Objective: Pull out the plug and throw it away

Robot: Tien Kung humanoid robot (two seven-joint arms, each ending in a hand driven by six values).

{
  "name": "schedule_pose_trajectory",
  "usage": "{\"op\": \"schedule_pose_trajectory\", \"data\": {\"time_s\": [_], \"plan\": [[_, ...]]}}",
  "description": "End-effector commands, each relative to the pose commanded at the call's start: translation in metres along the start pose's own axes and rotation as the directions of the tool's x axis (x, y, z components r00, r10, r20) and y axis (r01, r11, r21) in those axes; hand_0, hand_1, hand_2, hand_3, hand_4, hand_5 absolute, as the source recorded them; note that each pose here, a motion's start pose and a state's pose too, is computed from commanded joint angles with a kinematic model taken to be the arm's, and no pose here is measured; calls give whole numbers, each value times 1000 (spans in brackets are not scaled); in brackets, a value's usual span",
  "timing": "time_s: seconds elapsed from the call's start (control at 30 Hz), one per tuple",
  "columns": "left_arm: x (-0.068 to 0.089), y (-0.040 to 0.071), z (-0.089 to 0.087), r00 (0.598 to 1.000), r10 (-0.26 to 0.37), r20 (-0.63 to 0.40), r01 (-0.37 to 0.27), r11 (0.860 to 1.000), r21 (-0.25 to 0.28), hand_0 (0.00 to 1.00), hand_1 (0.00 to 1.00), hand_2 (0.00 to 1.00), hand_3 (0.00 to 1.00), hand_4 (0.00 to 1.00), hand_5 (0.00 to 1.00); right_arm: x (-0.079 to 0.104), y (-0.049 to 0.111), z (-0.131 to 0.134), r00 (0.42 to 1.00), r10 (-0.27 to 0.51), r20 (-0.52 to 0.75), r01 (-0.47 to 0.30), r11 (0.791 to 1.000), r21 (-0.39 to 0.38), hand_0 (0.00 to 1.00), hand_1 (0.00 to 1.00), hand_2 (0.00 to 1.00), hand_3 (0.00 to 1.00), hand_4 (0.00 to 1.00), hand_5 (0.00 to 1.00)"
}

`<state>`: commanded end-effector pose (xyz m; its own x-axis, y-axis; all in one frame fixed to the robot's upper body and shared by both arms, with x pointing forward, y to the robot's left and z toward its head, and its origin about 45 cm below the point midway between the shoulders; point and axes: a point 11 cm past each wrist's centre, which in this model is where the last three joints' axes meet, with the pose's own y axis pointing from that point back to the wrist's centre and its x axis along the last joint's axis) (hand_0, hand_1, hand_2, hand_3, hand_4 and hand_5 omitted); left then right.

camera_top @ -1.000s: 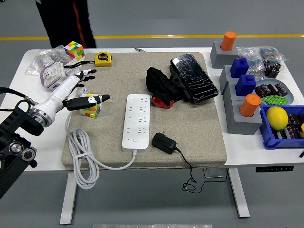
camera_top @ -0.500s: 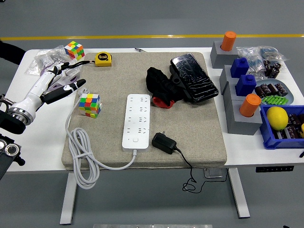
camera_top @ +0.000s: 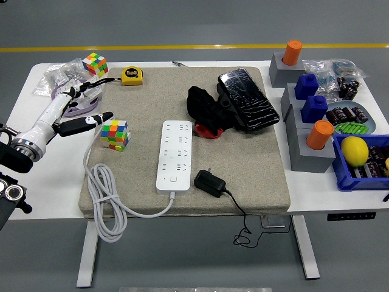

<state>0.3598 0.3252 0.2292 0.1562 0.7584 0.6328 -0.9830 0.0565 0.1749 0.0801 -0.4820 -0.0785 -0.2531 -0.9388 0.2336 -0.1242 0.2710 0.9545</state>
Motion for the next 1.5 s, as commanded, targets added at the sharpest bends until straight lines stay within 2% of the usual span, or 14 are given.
{"op": "schedule_pose_trajectory", "data": {"time_s": [0.37,0.6,1.5], "plan": [[11,1,0,999,33,-9,-33,999,-1,869,973,992,998,955,548,-2,0,-2,1000,-5,11,5,1000,7,658,696,705,674,998,494],[11,0,3,999,35,-17,-35,999,-6,868,968,991,998,954,546,2,0,-2,1000,3,13,-3,1000,4,659,696,705,674,998,497],[15,0,11,999,40,-11,-40,999,-29,867,968,990,998,953,544,-1,1,-8,1000,-2,13,2,1000,18,658,696,705,674,998,500]]}}
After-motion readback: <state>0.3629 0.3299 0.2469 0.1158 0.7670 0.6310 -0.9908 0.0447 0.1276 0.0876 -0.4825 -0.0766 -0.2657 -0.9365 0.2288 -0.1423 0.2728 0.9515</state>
